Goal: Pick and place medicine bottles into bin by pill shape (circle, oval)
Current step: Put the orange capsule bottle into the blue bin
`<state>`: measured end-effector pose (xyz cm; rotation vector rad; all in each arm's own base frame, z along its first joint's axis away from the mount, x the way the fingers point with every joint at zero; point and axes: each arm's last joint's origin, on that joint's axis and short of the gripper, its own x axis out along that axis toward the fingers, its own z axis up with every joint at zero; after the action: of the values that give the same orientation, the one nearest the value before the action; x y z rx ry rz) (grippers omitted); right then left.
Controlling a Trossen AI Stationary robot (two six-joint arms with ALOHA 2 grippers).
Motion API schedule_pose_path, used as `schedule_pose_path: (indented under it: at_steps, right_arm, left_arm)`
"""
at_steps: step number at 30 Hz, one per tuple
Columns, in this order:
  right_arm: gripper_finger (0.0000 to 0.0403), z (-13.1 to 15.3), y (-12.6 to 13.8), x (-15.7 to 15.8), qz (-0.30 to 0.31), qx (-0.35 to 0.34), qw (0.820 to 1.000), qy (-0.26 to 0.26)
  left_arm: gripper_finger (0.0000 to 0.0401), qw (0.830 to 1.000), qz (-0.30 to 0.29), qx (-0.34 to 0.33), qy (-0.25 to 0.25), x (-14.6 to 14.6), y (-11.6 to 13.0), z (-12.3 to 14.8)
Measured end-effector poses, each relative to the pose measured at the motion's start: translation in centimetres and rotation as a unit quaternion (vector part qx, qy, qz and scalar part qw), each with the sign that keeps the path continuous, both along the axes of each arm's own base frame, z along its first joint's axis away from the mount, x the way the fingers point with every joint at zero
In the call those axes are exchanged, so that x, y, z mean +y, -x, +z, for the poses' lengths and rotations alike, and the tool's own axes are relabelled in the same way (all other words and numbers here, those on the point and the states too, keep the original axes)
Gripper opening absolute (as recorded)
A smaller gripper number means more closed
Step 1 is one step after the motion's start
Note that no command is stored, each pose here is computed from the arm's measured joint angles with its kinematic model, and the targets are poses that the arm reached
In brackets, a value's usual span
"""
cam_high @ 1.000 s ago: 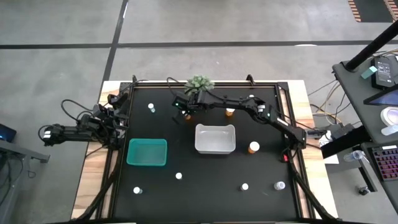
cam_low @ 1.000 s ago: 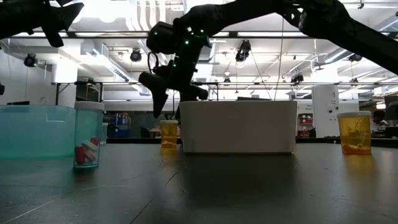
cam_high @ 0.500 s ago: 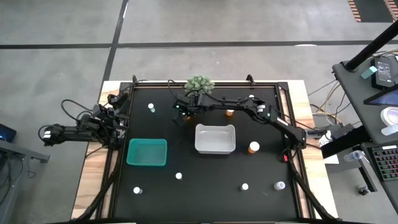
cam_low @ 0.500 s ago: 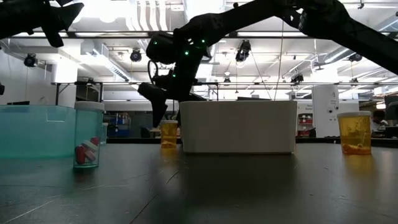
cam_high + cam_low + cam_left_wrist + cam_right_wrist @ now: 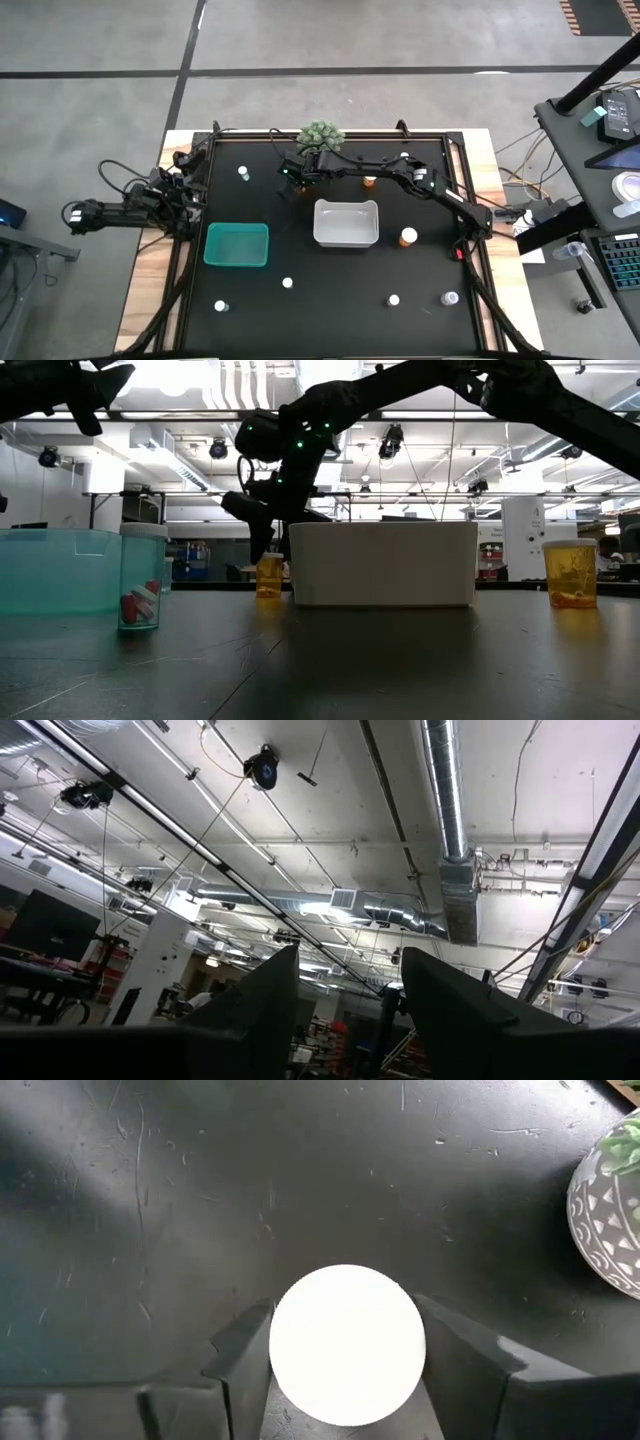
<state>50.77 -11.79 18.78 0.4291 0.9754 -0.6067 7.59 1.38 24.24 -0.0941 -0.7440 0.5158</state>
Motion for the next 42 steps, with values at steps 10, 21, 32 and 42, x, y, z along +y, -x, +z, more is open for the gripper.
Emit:
schedule_pose_path:
  at_steps: [10, 21, 32, 42]
  right_arm:
    - [0.0212, 3.3, 0.3, 0.4, 0.062, 0.006, 0.998, 0.032]
    - [0.0209, 8.2, 1.1, 4.5, 0.133, -0.004, 0.99, 0.053]
    - [0.021, 9.5, 0.2, 9.8, 0.208, -0.054, 0.974, 0.067]
    - [0.021, 10.6, -1.5, 13.0, 0.274, -0.167, 0.946, 0.055]
  left_arm:
    - [0.0164, 0.999, -0.03, -0.027, 0.028, 0.0, 0.1, 0.1]
    - [0.0164, 0.995, -0.085, -0.035, 0.045, -0.2, -0.2, -0.1]
    - [0.0164, 0.995, -0.085, -0.037, 0.046, -0.2, -0.2, 0.0]
    - [0.0164, 0.994, -0.085, -0.044, 0.045, -0.2, -0.1, 0.2]
